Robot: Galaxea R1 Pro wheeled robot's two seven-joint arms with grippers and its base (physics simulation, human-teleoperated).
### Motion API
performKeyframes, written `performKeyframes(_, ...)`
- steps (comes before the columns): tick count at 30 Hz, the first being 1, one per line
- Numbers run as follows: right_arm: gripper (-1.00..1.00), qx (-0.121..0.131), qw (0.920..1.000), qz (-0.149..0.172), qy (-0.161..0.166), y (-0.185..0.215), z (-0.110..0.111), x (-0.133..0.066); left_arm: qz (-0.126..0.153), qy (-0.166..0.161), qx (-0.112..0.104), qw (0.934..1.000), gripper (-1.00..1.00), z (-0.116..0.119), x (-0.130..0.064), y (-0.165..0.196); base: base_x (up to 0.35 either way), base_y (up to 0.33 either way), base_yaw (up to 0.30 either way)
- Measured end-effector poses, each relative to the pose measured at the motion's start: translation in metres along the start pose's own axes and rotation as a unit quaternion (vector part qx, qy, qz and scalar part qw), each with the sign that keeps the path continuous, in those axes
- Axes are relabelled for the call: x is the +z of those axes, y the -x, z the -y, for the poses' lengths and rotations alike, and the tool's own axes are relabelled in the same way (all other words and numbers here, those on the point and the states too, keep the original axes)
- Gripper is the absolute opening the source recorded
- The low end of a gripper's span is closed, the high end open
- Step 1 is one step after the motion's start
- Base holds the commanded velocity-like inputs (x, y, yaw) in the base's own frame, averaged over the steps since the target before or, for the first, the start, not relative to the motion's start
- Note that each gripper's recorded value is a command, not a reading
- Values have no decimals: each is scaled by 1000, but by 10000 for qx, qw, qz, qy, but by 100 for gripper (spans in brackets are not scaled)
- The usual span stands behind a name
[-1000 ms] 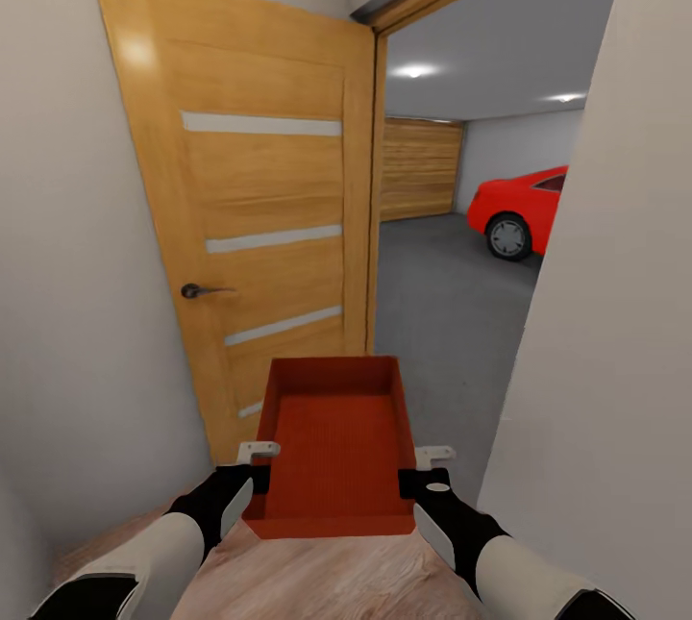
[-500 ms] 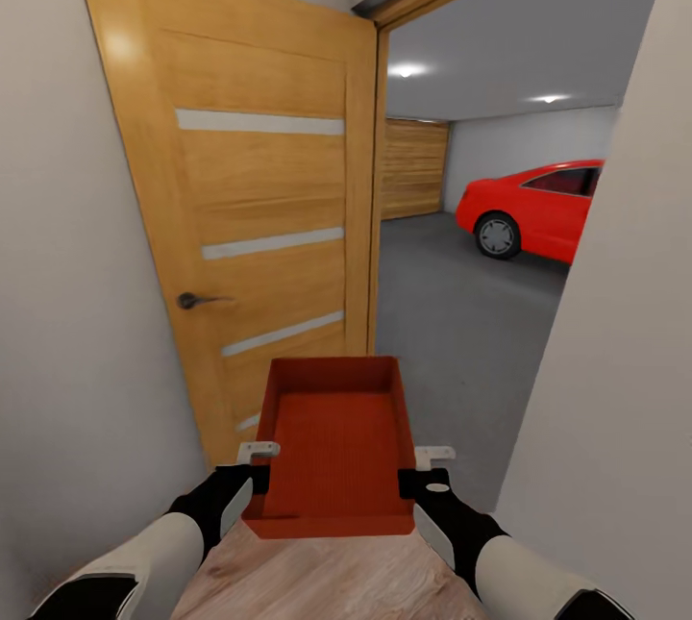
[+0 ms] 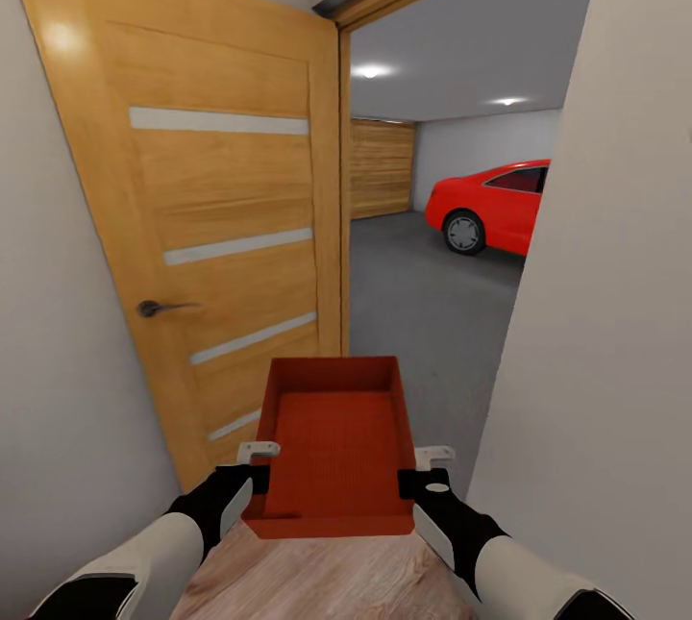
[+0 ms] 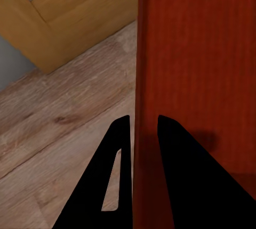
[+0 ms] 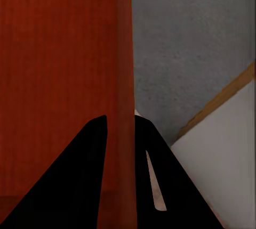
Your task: Move the two storage containers from the living room to the garage. In the garage, place one container on the floor and stack the other container on top of it (either order is fine).
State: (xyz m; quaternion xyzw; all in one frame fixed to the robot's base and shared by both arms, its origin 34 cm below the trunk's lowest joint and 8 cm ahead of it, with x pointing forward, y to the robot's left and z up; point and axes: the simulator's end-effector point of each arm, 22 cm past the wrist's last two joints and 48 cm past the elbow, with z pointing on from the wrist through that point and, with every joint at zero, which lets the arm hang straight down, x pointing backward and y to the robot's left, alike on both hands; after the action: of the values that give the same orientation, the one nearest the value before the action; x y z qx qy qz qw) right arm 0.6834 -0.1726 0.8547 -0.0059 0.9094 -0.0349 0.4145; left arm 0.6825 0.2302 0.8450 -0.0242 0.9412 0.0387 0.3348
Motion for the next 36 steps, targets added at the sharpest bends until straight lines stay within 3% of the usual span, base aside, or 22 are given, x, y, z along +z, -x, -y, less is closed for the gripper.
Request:
performKeyframes(16, -100, -11, 10000, -12, 5, 0, 1, 0, -10, -3, -1, 10000, -100, 1, 0, 0, 164, 259, -8)
performKeyframes(36, -100, 2, 10000, 0, -1, 0, 0, 0, 1, -1, 2, 10000, -100, 0, 0, 0, 21, 25, -235)
